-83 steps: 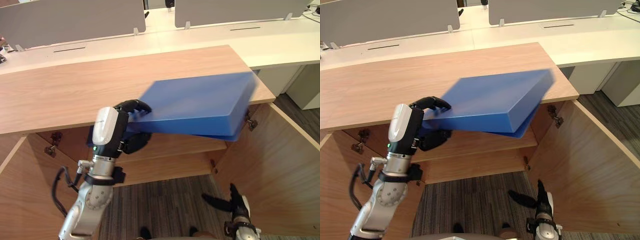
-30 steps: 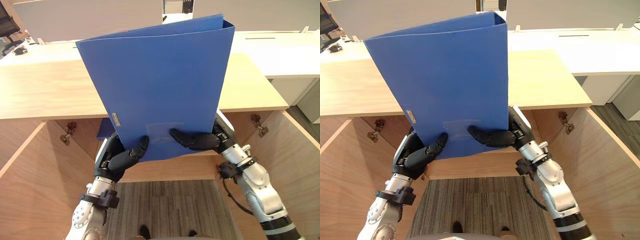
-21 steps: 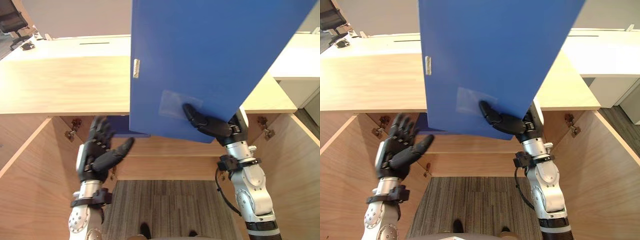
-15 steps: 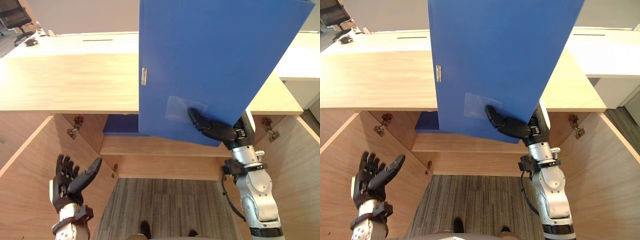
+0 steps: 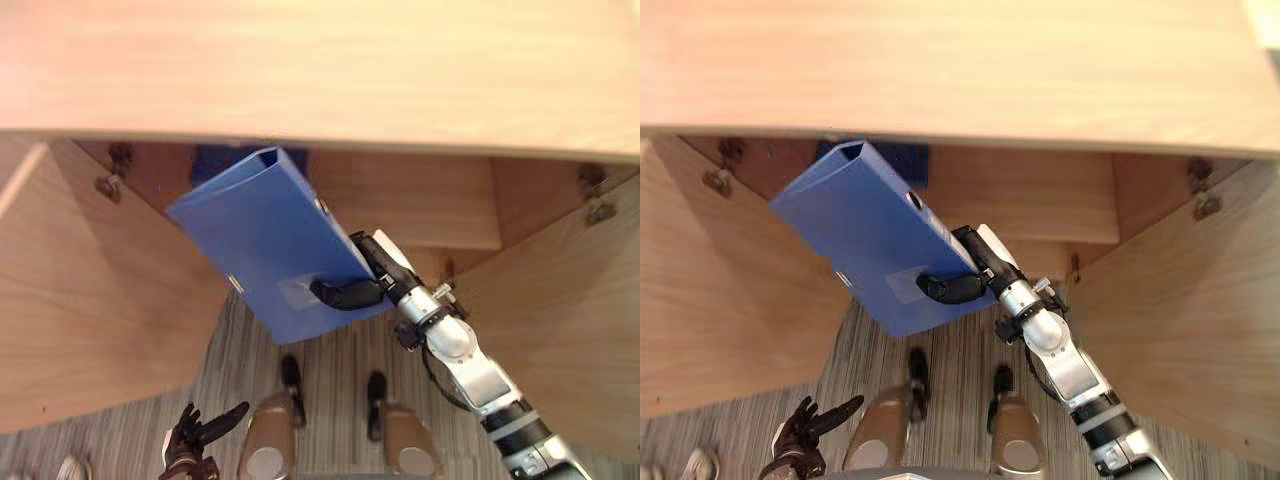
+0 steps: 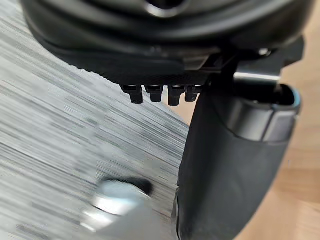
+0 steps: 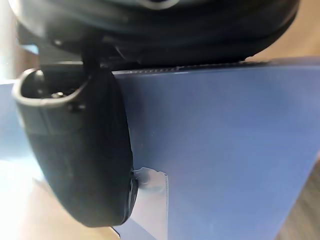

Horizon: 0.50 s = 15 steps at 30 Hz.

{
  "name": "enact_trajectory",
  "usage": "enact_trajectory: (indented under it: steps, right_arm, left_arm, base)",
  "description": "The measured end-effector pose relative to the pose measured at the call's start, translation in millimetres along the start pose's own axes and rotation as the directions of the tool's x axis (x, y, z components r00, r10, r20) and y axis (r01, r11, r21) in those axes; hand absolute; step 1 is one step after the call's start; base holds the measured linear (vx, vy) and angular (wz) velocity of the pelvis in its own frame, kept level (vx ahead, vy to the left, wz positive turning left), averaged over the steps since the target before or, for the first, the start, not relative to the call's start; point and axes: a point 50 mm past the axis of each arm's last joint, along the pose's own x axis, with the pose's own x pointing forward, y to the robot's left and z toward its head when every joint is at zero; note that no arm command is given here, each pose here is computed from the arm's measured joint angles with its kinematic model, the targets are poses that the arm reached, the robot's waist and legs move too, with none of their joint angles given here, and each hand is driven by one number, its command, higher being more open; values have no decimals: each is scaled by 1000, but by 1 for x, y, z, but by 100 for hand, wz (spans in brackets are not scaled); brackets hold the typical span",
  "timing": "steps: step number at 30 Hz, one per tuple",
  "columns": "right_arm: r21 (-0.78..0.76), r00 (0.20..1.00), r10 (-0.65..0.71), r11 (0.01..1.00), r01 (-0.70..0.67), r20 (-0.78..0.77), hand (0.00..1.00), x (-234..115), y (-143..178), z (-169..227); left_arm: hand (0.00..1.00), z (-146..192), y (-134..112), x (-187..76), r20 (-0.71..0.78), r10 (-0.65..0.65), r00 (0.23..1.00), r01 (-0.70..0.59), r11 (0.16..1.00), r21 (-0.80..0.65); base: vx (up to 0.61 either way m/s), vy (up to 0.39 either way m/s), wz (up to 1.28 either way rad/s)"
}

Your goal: Walk over to the cabinet, pick up the folder, carry it to the office cabinet, place the folder inside the office cabinet, then close the office cabinet door

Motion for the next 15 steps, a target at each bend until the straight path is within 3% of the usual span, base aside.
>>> enact_trajectory:
  steps: [4, 8, 10, 15]
  right_arm:
    - [9, 996, -90, 996, 90, 11, 0, 16, -16, 4]
    - [190, 967, -254, 951, 243, 35, 0, 30, -41, 15]
    - [346, 923, -379, 877, 334, 69, 0, 38, -65, 30]
    - [657, 788, -603, 646, 389, 125, 0, 52, -117, 73]
  left_arm:
    - [100, 13, -15, 7, 27, -46, 999, 45, 998, 40]
    - [100, 45, -44, 18, 119, -112, 987, 108, 993, 39]
    - [100, 69, -57, 19, 202, -133, 970, 134, 991, 8]
    - [100, 96, -72, 17, 302, -160, 940, 180, 983, -37]
  base:
    - [-125, 21, -6]
    - [-95, 2, -1]
    - [-99, -21, 5]
    - [-87, -67, 6]
